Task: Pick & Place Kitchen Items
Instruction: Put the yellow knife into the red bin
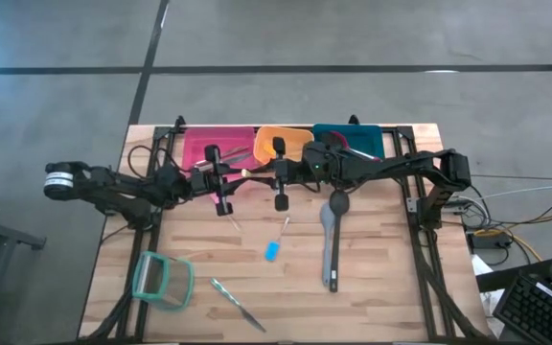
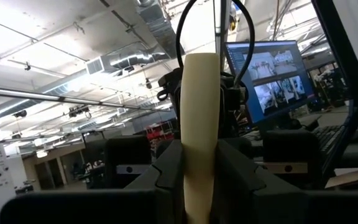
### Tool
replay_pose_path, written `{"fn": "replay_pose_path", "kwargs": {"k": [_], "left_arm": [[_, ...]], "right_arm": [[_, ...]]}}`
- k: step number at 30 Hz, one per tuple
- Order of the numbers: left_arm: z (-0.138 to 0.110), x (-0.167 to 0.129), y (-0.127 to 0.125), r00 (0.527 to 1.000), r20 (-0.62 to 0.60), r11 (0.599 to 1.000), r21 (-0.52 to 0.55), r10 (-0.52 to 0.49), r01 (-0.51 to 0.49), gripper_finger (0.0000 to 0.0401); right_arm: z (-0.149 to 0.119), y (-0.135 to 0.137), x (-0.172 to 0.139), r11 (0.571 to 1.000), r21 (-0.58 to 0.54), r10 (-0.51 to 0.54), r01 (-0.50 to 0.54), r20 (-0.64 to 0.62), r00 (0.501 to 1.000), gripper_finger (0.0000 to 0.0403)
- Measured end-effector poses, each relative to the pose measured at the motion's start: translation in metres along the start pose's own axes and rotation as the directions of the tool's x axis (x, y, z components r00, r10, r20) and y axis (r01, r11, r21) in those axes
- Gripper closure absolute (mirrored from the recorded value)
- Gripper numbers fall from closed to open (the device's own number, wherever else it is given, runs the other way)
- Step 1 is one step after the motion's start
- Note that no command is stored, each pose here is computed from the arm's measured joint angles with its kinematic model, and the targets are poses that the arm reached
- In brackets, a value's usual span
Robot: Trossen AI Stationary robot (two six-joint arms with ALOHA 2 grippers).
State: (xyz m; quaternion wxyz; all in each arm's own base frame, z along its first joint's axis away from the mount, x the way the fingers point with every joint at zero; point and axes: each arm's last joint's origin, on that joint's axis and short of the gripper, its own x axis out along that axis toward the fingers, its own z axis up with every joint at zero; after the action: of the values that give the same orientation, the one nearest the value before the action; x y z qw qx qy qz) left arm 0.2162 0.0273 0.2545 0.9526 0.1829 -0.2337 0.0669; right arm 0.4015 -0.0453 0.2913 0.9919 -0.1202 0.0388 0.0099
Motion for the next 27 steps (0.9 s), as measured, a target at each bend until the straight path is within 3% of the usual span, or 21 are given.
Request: {"fn": "replay_pose_path", "kwargs": {"k": [12, 19, 27], "left_arm": [[-0.002, -0.001, -0.001, 1.000, -0.013, 1.000, -0.023, -0.007, 0.006, 0.0249], [-0.001, -0.001, -0.001, 1.000, -0.010, 1.000, -0.024, -0.006, 0.006, 0.0242], [0.000, -0.002, 0.000, 1.000, -0.013, 0.999, -0.049, -0.011, 0.010, 0.0241]], "right_arm": [[0.002, -0.004, 0.001, 1.000, -0.010, -0.013, 0.012, -0.071, 0.997, 0.0372], [0.013, -0.007, -0.002, 0.999, -0.013, 0.028, -0.032, -0.256, 0.966, 0.0372], [0.040, -0.010, -0.042, 0.999, -0.003, 0.030, -0.035, -0.441, 0.897, 0.0372]]}}
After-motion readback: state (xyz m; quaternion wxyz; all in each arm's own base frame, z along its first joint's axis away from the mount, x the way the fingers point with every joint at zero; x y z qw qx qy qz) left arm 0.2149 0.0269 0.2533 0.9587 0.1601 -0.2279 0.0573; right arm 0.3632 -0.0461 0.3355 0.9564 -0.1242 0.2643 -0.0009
